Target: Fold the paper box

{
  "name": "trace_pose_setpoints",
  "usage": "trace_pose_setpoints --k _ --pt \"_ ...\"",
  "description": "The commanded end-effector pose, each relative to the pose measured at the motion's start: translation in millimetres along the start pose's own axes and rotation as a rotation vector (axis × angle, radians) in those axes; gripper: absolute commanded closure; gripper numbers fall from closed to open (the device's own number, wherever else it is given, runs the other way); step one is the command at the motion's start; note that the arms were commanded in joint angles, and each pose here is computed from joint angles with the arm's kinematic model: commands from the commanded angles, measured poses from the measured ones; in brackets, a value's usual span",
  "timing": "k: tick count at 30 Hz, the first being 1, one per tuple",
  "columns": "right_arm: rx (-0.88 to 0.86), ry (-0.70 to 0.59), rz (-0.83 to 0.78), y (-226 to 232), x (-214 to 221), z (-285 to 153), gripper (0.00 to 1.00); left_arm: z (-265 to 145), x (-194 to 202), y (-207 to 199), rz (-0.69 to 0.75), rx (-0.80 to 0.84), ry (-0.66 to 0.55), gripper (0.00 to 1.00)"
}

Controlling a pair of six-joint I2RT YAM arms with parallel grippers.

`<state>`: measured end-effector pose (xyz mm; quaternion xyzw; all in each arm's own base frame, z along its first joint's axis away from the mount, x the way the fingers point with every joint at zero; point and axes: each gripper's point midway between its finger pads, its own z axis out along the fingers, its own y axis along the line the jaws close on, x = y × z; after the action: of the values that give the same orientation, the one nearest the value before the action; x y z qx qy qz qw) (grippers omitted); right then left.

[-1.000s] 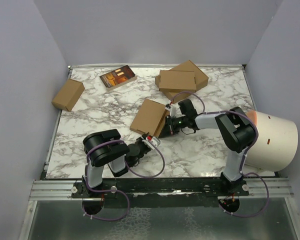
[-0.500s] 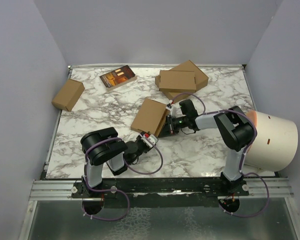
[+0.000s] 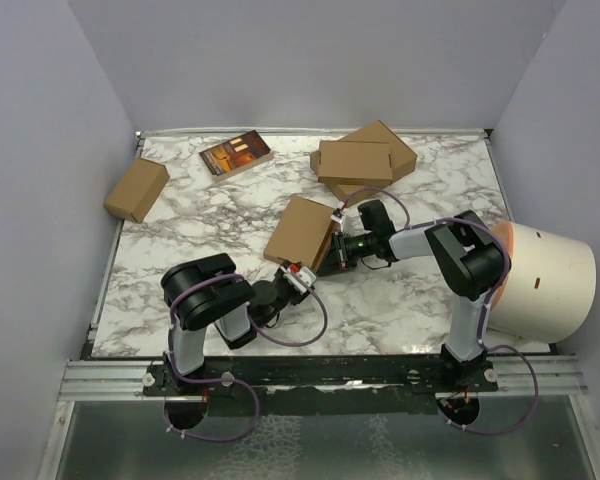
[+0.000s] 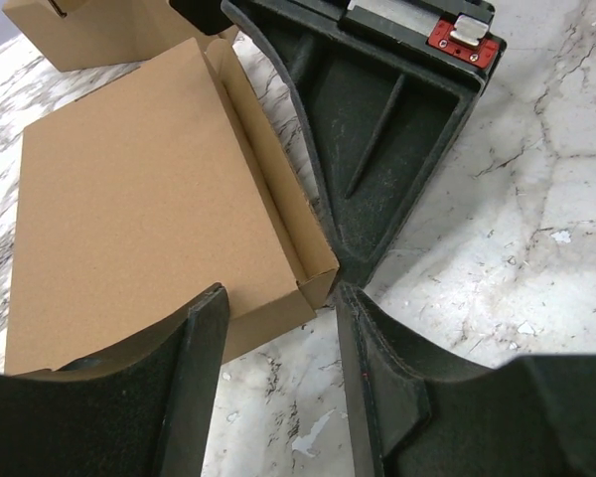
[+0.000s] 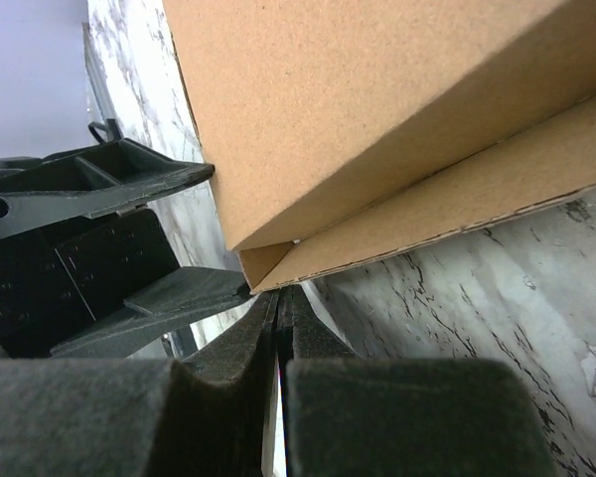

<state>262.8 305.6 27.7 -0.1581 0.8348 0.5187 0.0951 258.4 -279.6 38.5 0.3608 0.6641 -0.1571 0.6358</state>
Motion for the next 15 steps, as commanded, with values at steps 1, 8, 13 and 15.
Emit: trace_pose_setpoints --k 1,8,13,15 --pt "-0.062 -0.002 -0.034 10.8 -7.2 2.9 0.98 -5.7 27.5 -24.2 -0.043 0.098 0.099 0.49" --pt "-0.058 0.002 -0.039 8.8 -6.9 4.1 0.98 -2.6 29.3 -22.0 -0.041 0.082 0.125 0.49" --pt "-0.051 0.0 -0.048 8.0 -8.0 3.9 0.98 -1.2 34.0 -15.3 -0.033 0.043 0.159 0.54" --pt "-0.047 -0.001 -0.05 7.7 -8.4 3.6 0.98 -1.5 35.2 -13.7 -0.035 0.032 0.165 0.58"
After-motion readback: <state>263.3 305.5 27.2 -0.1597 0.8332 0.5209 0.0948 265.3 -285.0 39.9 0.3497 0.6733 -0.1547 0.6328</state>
